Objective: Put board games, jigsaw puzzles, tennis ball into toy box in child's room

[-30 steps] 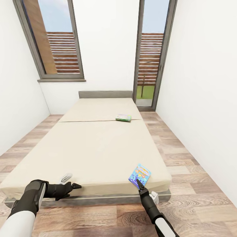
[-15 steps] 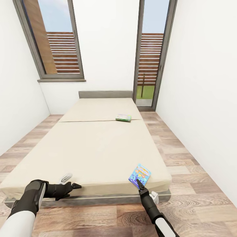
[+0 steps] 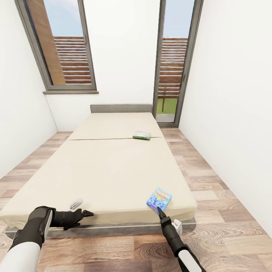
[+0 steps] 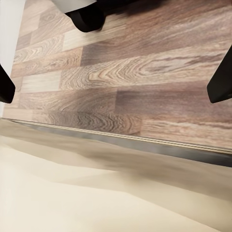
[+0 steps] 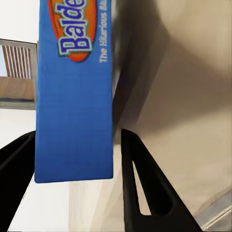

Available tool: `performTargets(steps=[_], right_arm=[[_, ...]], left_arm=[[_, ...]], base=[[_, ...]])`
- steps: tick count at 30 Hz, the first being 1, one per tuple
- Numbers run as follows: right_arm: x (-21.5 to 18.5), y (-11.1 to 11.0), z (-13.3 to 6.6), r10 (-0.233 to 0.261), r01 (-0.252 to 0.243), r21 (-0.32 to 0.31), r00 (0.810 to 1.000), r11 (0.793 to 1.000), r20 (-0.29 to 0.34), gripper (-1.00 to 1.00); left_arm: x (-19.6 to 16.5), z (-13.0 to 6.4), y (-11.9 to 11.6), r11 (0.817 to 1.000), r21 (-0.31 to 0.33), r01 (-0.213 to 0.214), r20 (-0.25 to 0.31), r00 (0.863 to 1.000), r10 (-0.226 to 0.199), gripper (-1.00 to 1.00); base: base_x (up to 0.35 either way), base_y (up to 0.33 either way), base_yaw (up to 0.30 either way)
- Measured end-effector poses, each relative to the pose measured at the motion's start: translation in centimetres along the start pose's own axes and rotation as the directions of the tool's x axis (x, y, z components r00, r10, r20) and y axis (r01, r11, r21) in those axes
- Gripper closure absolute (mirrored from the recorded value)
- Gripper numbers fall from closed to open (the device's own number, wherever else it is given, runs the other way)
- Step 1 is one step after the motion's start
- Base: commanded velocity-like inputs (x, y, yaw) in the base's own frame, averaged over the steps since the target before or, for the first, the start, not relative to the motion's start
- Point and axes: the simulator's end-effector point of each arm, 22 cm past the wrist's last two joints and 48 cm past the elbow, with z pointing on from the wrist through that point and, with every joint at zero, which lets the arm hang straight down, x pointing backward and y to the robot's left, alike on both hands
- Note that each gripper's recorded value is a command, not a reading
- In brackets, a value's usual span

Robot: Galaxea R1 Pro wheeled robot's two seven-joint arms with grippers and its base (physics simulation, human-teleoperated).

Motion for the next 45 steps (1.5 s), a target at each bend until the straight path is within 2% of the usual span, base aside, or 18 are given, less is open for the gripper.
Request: performTargets(steps=[14,31,37,42,45], right_arm=[[0.2,0.2,0.1,0.004,-0.004,-0.006,1.000,1.000,-0.001,1.00],[-0.5,3.9,0.1,0.001,-0.001,-0.007,1.000,1.000,-0.002,1.00],[-1.1,7.1,0.8,-0.029,0.029,-0.046,1.000,0.999,-0.006,1.00],[-0.1,10.8,1.5,-0.108,0.101,-0.108,0.992,0.989,-0.060,1.00],[0.3,12.4,1.7,-0.120,0.108,-0.131,0.989,0.986,-0.084,1.00]], left_arm=[[0.0,0.0,0.0,1.000,-0.001,-0.001,-0.001,1.000,0.001,-1.00],[-1.3,-2.5,-2.3,1.000,-0.002,-0.002,-0.002,1.000,0.002,-1.00],[-1.8,-3.4,-3.1,1.000,-0.002,-0.003,-0.002,1.000,0.003,-1.00],[-2.1,-4.1,-3.8,1.000,-0.002,-0.004,-0.002,1.000,0.004,-1.00],[-2.3,-4.5,-4.2,1.000,-0.002,-0.004,-0.002,1.000,0.004,-1.00]], base=[[0.000,0.000,0.000],[0.000,0.000,0.000],[0.000,0.000,0.000],[0.000,0.000,0.000],[0.000,0.000,0.000]])
